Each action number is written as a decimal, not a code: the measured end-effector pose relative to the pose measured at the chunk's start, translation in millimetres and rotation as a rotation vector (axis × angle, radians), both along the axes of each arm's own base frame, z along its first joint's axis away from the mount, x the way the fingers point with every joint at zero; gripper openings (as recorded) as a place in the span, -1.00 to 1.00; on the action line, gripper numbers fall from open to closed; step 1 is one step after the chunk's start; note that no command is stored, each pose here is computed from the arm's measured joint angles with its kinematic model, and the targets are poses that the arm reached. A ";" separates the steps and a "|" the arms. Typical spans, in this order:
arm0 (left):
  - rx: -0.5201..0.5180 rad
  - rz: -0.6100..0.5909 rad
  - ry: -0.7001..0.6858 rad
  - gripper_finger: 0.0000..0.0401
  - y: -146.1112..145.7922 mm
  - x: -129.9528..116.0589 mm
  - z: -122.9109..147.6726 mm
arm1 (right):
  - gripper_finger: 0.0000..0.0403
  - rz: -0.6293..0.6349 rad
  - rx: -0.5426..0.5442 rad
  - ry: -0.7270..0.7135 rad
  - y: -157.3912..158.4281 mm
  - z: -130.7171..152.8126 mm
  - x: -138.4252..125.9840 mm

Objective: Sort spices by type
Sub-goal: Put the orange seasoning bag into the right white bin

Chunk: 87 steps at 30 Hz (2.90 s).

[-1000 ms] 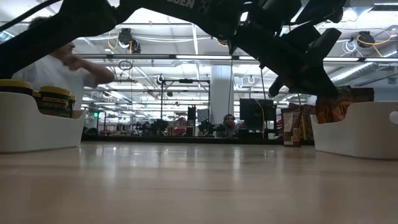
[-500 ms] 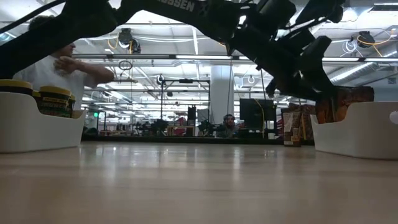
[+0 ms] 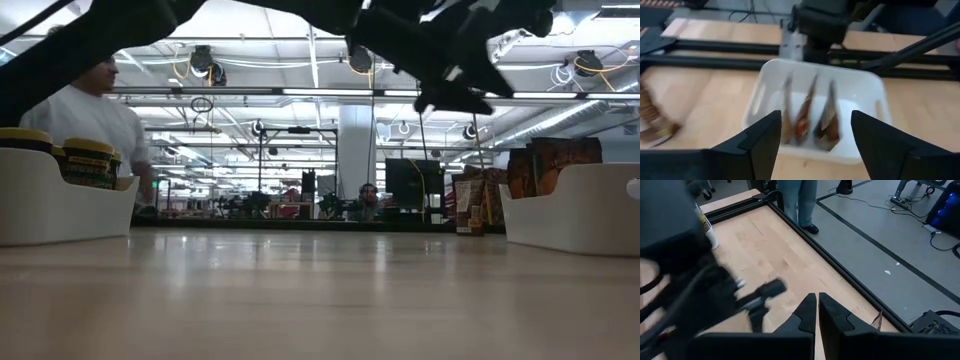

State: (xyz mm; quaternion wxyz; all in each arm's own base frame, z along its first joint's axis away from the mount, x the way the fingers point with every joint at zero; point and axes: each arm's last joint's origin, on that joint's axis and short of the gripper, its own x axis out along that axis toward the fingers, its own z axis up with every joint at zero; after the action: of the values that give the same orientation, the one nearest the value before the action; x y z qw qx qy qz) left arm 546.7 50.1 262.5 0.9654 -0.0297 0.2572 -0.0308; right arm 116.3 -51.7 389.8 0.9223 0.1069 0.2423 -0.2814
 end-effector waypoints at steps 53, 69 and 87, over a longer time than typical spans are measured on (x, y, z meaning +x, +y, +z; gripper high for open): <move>0.009 0.364 -0.075 -0.31 128.5 -198.4 77.5 | -0.86 -0.182 0.122 0.363 -98.5 -48.3 24.2; -0.118 0.344 -0.153 -0.31 84.5 -209.9 38.7 | 0.22 -0.181 0.296 0.493 -145.9 -96.6 48.2; -0.165 0.353 -0.154 -0.31 77.3 -207.1 38.7 | 0.31 -0.225 0.372 0.544 -153.1 -160.5 42.3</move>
State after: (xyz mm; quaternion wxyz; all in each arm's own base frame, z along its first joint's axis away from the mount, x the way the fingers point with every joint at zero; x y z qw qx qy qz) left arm 339.6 127.5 301.1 0.9669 -0.1509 0.1702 0.1154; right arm 158.5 -204.8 229.4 0.7519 0.2202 0.5132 -0.3505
